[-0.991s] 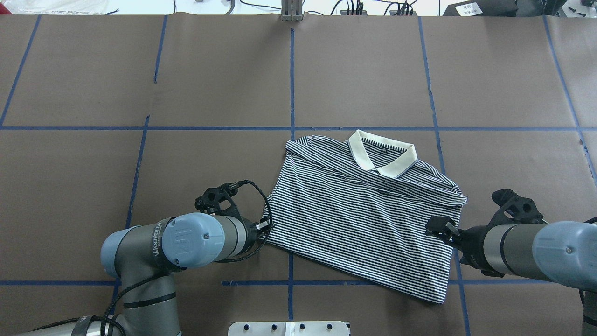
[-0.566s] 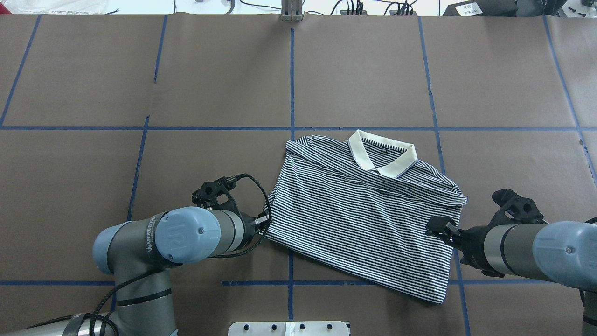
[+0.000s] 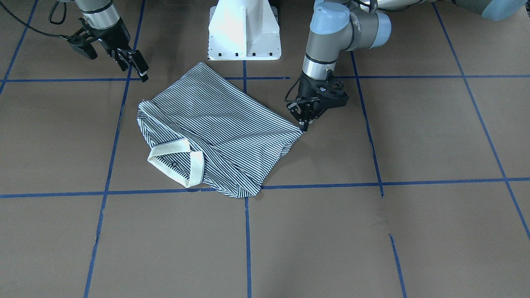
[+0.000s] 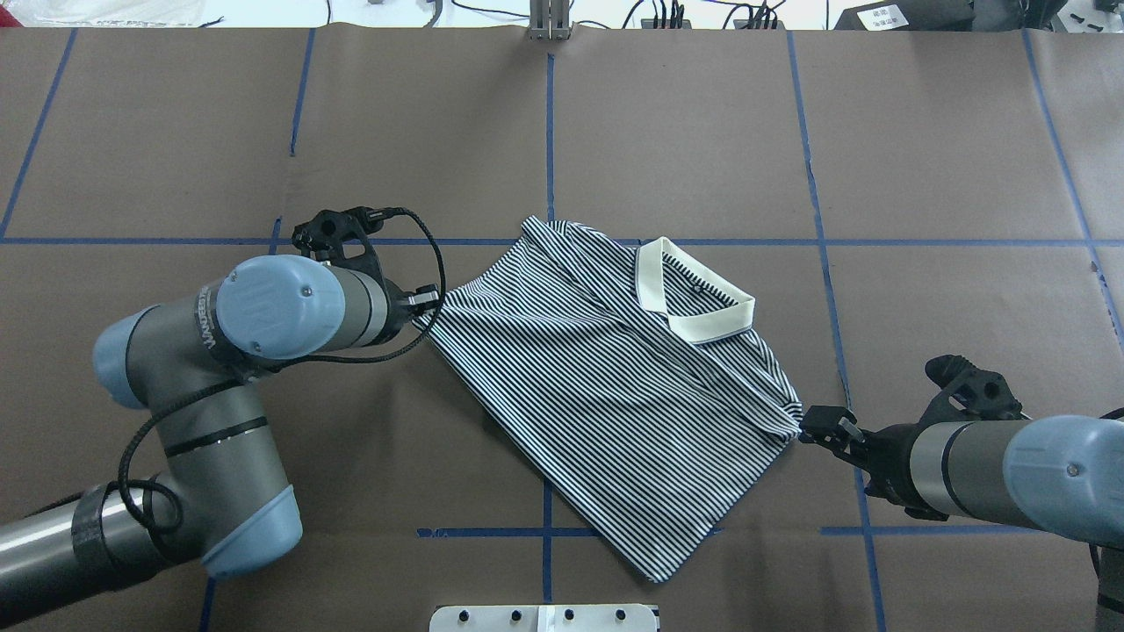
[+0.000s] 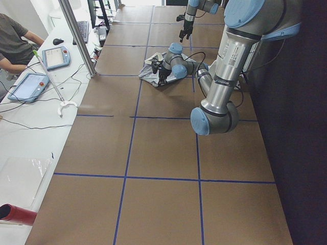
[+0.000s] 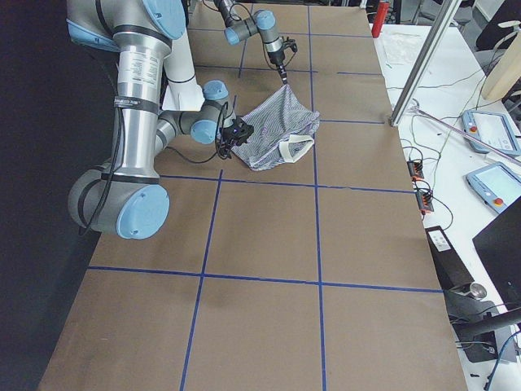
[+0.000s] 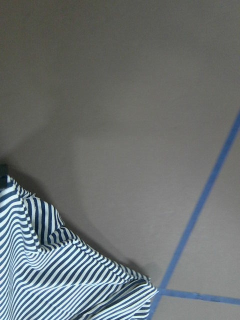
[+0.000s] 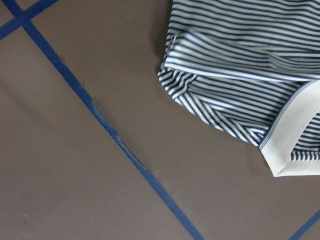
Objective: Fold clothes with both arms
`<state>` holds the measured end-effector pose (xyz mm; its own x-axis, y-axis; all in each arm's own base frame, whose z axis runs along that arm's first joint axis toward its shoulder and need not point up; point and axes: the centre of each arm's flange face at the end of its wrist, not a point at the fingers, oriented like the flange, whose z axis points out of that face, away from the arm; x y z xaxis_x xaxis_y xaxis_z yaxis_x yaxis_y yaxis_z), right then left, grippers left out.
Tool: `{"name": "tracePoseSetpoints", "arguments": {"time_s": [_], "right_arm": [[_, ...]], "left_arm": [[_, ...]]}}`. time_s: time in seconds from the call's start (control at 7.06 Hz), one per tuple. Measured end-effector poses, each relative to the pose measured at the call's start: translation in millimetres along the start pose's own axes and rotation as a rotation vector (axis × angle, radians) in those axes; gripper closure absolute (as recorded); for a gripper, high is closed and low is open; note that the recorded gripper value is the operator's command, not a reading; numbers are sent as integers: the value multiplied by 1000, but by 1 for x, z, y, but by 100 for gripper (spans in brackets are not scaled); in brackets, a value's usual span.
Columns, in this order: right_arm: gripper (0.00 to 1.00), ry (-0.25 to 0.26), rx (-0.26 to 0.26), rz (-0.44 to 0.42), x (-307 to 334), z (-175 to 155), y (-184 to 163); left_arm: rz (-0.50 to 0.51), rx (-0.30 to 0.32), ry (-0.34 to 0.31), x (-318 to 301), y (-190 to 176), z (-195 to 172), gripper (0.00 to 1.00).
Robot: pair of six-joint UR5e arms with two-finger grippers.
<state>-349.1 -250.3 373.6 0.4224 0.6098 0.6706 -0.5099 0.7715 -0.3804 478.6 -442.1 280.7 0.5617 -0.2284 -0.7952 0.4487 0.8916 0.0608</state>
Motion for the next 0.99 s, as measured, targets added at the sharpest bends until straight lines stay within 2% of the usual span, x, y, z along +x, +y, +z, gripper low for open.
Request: {"name": "tracePoseSetpoints", "arguments": {"time_s": [0.28, 0.42, 0.57, 0.71, 0.85, 0.99], "right_arm": [[0, -22, -3, 4, -9, -4, 0], [0, -35, -5, 6, -15, -5, 1], [0, -51, -7, 9, -22, -7, 2], [0, -75, -8, 13, -32, -10, 3], [0, -113, -4, 15, -50, -10, 6], [0, -158, 4, 15, -82, 0, 15]], "left_arm": [[17, 114, 16, -9, -98, 65, 100], [16, 161, 23, 3, -147, 98, 89], [34, 201, 21, 8, -191, 116, 72], [53, 221, 16, 3, -214, 122, 71], [64, 228, 23, -10, -218, 118, 68], [75, 216, 63, -30, -206, 97, 64]]}}
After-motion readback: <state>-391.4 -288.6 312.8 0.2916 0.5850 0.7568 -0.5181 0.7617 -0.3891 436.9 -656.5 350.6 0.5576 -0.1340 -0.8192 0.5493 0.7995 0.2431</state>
